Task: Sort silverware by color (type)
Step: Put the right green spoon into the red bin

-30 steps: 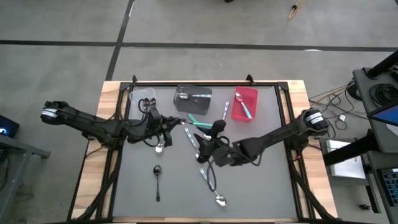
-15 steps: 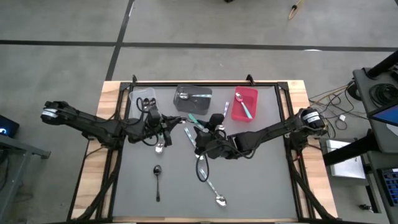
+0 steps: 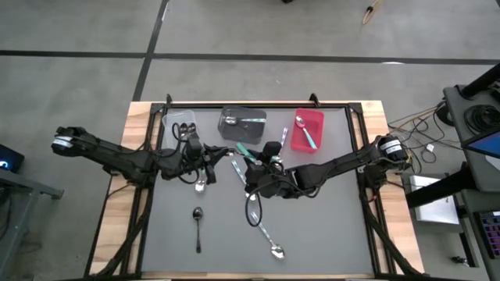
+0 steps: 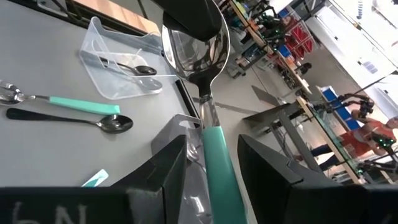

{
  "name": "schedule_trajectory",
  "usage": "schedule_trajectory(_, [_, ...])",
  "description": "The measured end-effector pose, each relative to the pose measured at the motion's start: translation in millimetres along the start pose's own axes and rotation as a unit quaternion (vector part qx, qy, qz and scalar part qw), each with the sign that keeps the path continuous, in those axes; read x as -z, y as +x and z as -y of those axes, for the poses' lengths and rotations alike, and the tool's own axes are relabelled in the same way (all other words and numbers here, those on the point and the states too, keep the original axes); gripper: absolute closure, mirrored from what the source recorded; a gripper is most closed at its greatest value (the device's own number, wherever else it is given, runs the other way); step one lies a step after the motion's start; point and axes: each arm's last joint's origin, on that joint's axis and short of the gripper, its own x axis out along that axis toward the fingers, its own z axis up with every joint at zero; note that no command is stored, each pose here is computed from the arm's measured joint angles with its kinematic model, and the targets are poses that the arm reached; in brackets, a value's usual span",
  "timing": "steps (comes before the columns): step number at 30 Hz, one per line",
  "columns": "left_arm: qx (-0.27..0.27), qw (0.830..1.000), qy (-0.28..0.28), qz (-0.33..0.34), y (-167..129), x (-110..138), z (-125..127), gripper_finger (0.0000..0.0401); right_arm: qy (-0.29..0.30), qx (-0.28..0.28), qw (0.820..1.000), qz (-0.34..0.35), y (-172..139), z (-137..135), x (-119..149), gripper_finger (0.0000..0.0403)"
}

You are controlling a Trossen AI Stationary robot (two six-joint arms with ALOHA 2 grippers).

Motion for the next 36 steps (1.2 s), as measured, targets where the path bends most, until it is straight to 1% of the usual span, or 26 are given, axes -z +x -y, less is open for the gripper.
schedule_trajectory(6, [0.0,1.0,0.0,0.0,0.0,0.0,0.0,0.0401,-0.001,0.0,1.0,0.0,0.0,-0.1,0.0,0.027])
schedule_trajectory(9, [0.0,1.0,0.0,0.0,0.0,-0.1,0.0,0.0401,-0.003,0.0,1.0,0.0,0.0,0.1,-0.1,0.028])
schedule_trajectory(11, [0.0,1.0,0.0,0.0,0.0,-0.1,0.0,0.0401,-0.006,0.0,1.0,0.0,-0.1,0.0,-0.1,0.0301])
schedule_trajectory(15, [0.003,1.0,-0.002,0.001,0.0,-0.6,0.3,0.0401,-0.015,-0.006,1.0,0.001,0.0,-0.6,0.0,0.0364])
schedule_trajectory(27, [0.001,1.0,-0.003,0.002,-0.1,-0.7,0.2,0.0396,-0.012,-0.01,1.0,0.003,-0.1,-0.6,-0.8,0.0366])
schedule_trajectory(31, [0.002,1.0,0.006,0.005,-0.2,-1.4,0.4,0.0372,-0.001,-0.01,1.0,0.006,-1.1,1.6,-2.1,0.0366])
schedule_trajectory(36, [0.004,1.0,0.028,0.009,-1.5,-3.4,0.2,0.0322,0.005,-0.009,1.0,0.007,-0.9,3.5,-2.9,0.0366])
